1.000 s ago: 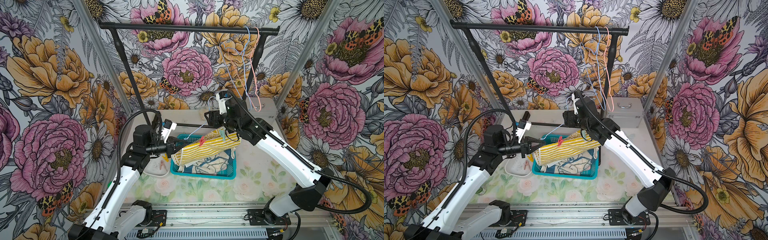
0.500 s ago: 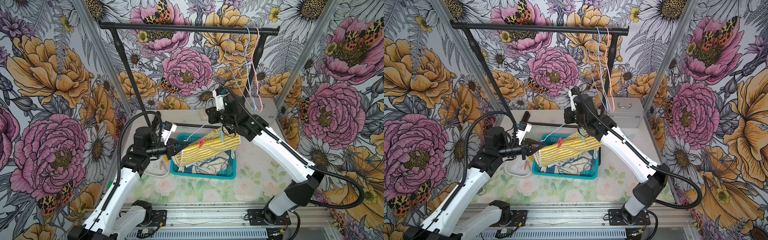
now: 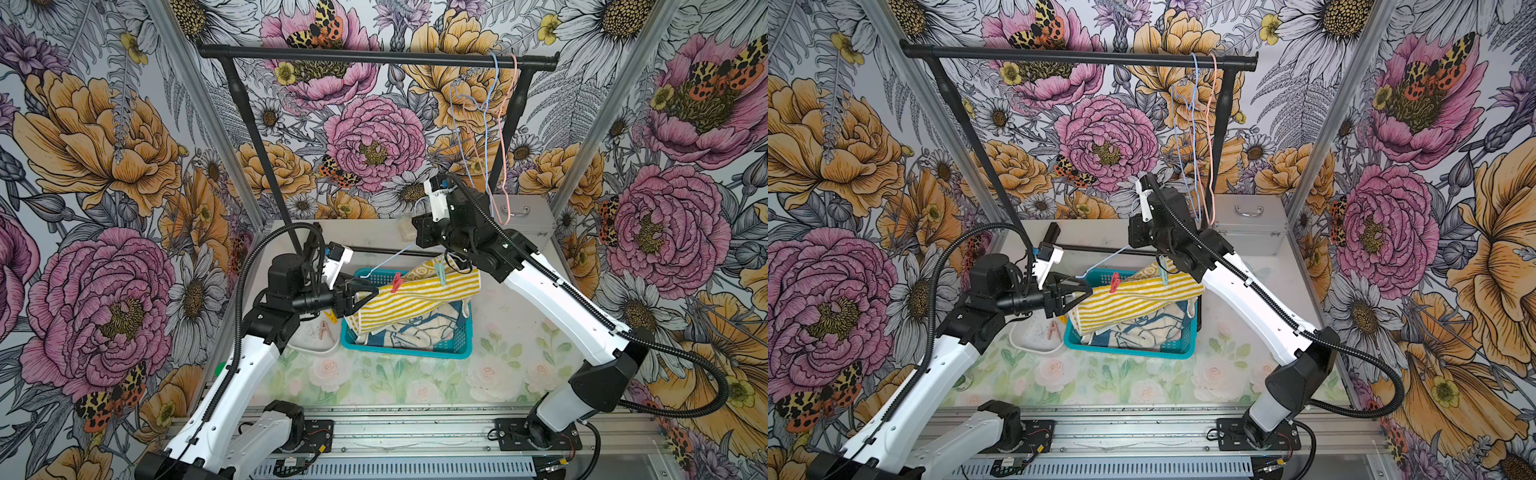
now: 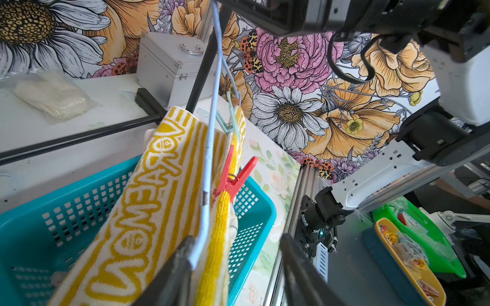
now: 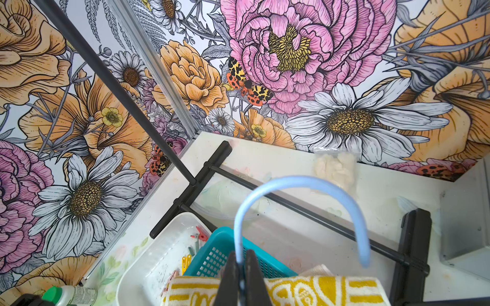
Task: Remove the clothespins securing towels to the hanger
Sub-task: Pick up the hanger from the clothesline.
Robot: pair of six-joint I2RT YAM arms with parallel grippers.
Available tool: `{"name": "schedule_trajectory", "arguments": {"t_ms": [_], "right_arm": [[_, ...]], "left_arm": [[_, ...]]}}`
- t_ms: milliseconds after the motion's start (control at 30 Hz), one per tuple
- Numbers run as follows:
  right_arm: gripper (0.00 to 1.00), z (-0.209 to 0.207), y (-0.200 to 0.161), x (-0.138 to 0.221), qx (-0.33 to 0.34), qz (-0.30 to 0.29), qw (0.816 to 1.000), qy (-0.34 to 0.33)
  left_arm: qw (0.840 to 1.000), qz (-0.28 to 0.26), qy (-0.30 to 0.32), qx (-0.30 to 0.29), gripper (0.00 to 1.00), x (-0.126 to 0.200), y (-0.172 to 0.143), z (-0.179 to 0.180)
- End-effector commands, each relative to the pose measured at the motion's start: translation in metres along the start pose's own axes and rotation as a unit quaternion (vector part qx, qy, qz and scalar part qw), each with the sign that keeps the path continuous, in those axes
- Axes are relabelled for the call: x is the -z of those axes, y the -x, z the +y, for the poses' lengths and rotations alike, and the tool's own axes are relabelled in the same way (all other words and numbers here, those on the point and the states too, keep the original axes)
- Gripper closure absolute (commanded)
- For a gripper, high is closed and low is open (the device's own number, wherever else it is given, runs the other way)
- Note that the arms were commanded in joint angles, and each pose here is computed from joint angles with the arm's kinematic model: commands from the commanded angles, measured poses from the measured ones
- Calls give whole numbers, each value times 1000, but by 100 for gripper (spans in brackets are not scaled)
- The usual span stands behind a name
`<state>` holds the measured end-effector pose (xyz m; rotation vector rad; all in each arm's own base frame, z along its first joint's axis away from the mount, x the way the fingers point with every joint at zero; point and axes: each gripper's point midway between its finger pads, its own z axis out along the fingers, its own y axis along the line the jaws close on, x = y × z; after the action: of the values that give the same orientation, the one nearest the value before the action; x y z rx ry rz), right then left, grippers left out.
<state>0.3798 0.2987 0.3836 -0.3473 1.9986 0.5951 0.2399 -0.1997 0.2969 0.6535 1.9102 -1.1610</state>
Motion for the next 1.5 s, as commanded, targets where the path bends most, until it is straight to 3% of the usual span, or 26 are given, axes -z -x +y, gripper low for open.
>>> {"name": "schedule_trajectory", "arguments": {"t_ms": [0,67,167,500,600,733,1100,1267,1467], "right_arm": [[100,8,20,18,2,-39,999,16],[100,6,18,20,4,-38,999,13],[100,6,14,21,9,-36,999,10],[100,8,-8,27,19,-31,999,7],[100,8,-17,29,19,-31,999,4],[100,9,-26,30,17,-31,999,4],[100,15,-38,31,19,-27,999,13],[100,16,-36,33,13,-32,999,14],[100,17,-38,38,7,-35,999,17]], "left_arm": [[999,-19,5,-32,13,9,17,-12],[999,-26,6,-39,5,11,23,-15],[998,-35,11,-49,1,14,33,-17],[996,-32,14,-77,2,22,62,-17],[997,-20,3,-74,11,21,65,-12],[998,-4,-7,-67,20,14,61,-5],[997,43,-18,-64,21,-13,33,2],[992,77,36,-88,21,-33,13,16],[983,99,103,-115,29,-41,4,41]]}}
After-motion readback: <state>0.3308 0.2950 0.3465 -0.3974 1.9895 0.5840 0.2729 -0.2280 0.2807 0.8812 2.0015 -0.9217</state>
